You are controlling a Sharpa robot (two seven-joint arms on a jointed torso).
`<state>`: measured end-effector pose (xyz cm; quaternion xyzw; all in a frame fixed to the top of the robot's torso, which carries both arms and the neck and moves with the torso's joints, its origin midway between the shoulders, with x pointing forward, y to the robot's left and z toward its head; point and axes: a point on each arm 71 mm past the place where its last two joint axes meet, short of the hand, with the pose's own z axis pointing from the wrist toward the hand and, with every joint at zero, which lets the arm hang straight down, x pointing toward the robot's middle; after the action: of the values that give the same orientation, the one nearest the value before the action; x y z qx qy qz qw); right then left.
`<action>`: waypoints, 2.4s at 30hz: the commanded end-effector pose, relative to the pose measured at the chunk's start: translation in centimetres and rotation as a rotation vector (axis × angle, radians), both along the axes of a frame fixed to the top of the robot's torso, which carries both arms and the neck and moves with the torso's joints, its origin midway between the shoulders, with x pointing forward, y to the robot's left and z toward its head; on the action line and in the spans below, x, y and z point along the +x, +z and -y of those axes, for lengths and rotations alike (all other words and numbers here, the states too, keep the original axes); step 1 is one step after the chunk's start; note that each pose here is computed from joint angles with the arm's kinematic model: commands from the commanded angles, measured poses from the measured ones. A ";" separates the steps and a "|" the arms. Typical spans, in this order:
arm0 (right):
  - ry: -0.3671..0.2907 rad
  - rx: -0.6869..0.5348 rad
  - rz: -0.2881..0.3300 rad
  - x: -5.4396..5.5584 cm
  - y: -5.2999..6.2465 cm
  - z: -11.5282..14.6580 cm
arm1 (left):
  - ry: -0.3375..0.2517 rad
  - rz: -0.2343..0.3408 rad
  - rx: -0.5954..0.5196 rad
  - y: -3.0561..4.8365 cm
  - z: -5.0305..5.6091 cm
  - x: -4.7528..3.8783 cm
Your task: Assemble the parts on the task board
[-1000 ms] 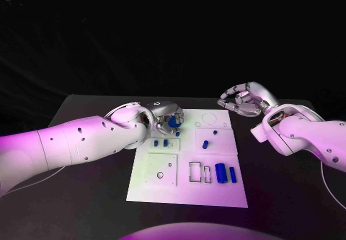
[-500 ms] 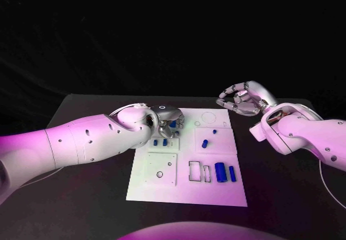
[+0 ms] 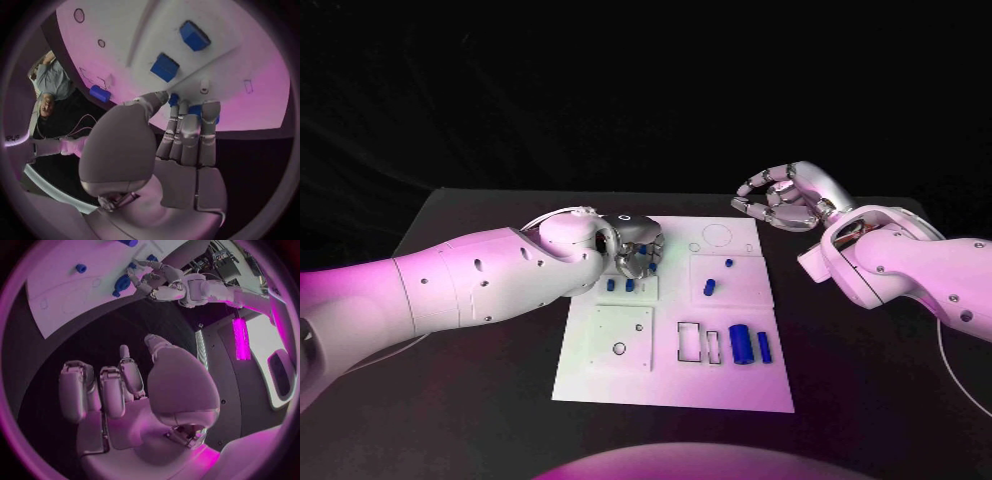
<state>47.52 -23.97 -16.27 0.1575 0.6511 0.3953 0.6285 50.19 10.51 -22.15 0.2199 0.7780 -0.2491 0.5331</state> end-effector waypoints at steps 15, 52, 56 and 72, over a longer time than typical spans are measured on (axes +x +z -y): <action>0.016 -0.008 0.010 -0.1 0.0 -0.2 | 0.005 0.003 -0.013 -0.14 0.3 0.11; 0.006 -0.016 0.006 0.0 -0.1 0.3 | 0.086 -0.012 -0.170 1.95 -3.5 -0.66; 0.005 -0.017 0.005 0.0 -0.1 0.3 | 0.110 -0.023 -0.161 1.94 -4.7 -0.70; 0.008 -0.016 0.002 0.0 -0.2 0.2 | 0.161 -0.049 -0.128 1.28 -6.8 -0.29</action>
<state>47.54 -24.33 -16.49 0.1579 0.6525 0.3905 0.6299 49.93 17.40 -20.70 0.1175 0.7810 -0.2613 0.5550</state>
